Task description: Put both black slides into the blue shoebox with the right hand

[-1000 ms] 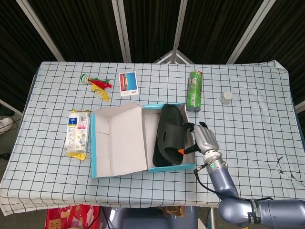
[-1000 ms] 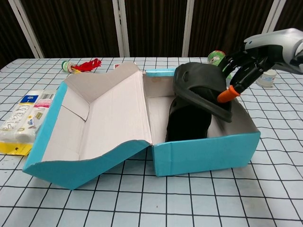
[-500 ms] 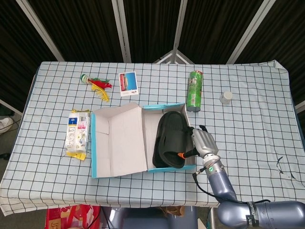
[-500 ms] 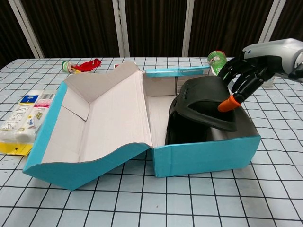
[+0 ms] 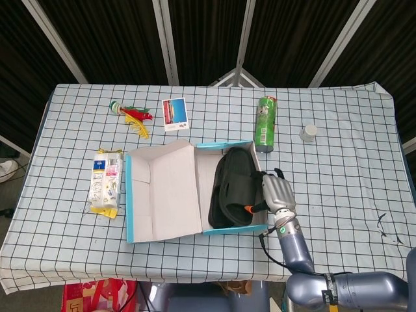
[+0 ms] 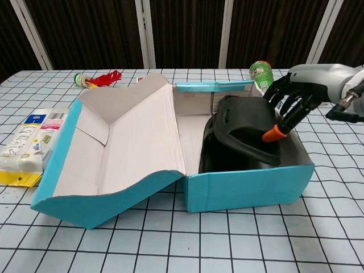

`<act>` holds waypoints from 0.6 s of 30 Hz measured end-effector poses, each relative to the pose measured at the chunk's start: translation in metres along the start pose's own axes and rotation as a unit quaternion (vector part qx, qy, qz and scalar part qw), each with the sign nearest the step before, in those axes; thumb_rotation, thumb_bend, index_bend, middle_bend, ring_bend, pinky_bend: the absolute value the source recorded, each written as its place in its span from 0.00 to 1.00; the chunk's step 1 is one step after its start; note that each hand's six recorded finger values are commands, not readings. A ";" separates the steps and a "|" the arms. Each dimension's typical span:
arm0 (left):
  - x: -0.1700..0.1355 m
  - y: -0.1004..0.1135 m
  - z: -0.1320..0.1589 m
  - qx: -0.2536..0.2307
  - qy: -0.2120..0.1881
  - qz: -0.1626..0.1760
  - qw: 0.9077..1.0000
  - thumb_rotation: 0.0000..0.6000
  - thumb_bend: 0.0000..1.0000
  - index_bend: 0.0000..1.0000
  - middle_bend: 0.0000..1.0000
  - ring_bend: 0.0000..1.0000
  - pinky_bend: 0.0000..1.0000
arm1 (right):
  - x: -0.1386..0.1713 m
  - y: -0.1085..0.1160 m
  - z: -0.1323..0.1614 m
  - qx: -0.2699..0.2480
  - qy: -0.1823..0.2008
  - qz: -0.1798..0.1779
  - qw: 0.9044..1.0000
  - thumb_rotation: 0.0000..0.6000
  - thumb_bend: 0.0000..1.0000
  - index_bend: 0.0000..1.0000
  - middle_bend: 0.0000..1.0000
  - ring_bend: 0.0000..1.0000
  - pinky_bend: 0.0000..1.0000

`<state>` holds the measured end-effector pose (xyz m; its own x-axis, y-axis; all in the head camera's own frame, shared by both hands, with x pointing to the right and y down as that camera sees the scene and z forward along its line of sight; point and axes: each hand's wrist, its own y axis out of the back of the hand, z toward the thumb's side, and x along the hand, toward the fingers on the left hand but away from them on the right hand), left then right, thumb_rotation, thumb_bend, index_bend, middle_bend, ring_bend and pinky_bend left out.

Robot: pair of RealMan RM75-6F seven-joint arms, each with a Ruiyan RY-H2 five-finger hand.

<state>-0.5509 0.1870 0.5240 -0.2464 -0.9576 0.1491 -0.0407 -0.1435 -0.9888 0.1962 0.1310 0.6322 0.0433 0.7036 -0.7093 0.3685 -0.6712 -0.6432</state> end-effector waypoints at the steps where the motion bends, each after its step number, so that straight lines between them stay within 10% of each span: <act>1: 0.000 0.000 0.000 0.000 0.000 0.000 1.000 1.00 0.73 0.17 0.04 0.00 0.00 | 0.000 -0.002 0.000 0.007 0.000 -0.003 1.000 1.00 0.58 0.60 0.48 0.28 0.04; 10: 0.000 0.000 -0.001 -0.001 0.001 0.000 1.000 1.00 0.73 0.17 0.04 0.00 0.00 | 0.001 -0.007 0.000 0.036 0.006 -0.006 0.999 1.00 0.58 0.57 0.46 0.27 0.02; 18: 0.000 0.000 0.000 -0.002 -0.001 -0.001 1.000 1.00 0.73 0.17 0.04 0.00 0.00 | 0.007 -0.004 0.003 0.063 0.016 0.009 0.998 1.00 0.31 0.36 0.24 0.14 0.00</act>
<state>-0.5506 0.1870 0.5242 -0.2450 -0.9576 0.1513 -0.0445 -0.1448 -0.9885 0.1924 0.1378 0.6286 0.0794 0.6975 -0.7122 0.2482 -0.7058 -0.6635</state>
